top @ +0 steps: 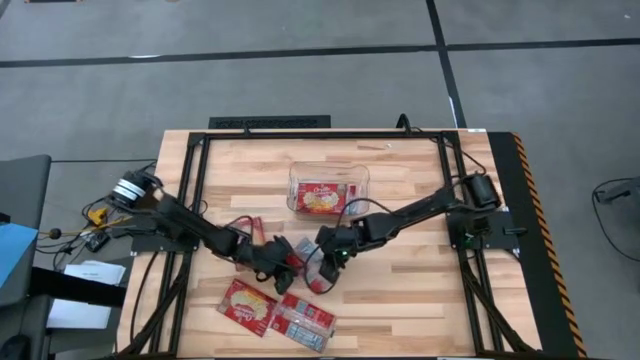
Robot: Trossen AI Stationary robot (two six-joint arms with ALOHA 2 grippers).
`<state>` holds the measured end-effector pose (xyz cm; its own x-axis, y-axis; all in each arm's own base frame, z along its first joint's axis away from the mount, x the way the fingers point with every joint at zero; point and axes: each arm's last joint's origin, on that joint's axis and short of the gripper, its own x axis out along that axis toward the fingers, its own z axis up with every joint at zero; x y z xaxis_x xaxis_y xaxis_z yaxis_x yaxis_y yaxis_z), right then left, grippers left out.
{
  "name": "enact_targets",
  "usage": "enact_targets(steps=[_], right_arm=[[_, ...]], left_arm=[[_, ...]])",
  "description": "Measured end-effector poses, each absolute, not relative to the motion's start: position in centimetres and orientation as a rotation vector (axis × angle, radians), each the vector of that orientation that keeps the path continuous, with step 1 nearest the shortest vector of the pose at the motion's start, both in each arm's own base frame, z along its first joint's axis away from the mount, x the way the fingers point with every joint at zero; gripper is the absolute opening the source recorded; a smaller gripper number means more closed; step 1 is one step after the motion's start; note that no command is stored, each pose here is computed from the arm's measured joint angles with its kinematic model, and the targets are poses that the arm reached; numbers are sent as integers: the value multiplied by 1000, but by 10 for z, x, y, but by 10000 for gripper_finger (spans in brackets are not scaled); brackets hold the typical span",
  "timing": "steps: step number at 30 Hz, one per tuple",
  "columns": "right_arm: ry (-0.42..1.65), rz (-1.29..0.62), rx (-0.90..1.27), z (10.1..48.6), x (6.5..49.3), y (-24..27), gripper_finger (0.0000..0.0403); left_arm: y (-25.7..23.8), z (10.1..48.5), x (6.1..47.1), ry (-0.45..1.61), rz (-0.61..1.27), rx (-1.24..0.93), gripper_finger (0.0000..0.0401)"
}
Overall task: Sort popcorn bags into baskets
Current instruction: Put the red popcorn bag into the transparent bin
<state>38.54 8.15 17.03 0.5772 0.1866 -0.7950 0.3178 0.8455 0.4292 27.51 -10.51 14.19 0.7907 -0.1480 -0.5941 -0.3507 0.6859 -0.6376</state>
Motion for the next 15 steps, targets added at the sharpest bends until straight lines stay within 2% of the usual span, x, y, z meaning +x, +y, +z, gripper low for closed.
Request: enact_targets(steps=[6, 15], right_arm=[[906, -178, 446, 219, 375, 68, 4], [843, -397, 109, 293, 360, 35, 3]], left_arm=[[-98, 179, 258, 626, 121, -846, 0], [-91, 224, 240, 480, 60, -905, 0]])
